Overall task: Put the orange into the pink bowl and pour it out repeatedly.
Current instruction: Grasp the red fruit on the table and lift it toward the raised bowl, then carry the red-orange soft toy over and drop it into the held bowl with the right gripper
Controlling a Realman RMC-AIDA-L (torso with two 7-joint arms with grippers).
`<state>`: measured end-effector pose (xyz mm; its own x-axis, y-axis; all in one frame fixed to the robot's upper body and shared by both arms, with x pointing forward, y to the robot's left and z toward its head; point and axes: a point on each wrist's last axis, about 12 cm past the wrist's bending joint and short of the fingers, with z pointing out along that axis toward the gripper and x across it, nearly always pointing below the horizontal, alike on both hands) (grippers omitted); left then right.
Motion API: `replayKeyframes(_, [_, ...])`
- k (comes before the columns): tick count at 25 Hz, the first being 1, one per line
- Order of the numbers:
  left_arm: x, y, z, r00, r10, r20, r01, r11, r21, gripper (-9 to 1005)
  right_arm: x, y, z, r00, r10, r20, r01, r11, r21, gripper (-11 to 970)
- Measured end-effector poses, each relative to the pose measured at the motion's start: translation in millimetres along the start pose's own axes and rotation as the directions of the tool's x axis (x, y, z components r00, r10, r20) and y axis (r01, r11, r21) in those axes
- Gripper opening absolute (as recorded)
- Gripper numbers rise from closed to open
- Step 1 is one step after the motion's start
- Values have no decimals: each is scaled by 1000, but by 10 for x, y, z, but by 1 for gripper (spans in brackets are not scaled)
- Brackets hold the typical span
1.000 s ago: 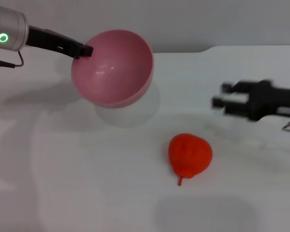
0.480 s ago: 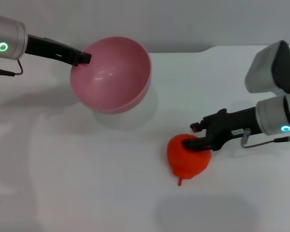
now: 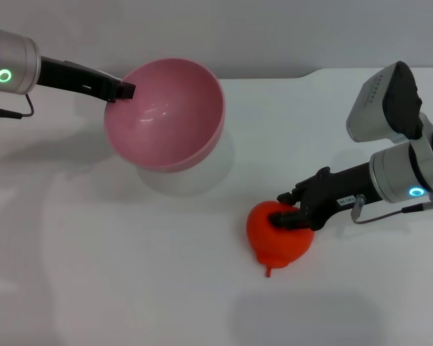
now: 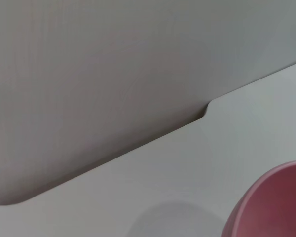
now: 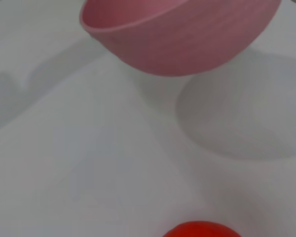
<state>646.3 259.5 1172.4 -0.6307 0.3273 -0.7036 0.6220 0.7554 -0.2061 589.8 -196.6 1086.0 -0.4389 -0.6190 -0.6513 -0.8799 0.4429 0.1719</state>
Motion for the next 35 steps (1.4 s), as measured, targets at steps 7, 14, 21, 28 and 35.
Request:
replayKeyframes(7, [12,8,0,1000,-2,2,2,1000,-4,45,-15,0,-12,1000,-10,6,10,1000,7,214])
replayKeyframes(14, [20,19,3,1000,1,5,-1,1000,-10,45,-47,11,-70,999,-24,28,23,1000,16,97])
replayKeyframes(21, [42,32,11,1000,-4,2,4,1000,-13,45,-285,186,-386,988,-70,136,78,996,-53,54])
replayKeyframes(28, [42,35,9,1000,-2,0,2,1000,-14,45,-665,433,-932,933,-191,305,240,962,-132,60])
replayKeyframes(35, [58,-18,56,1000,16,-23,-16,1000,1,45,-996,595,-1293,847,-319,425,373,927,-47,75])
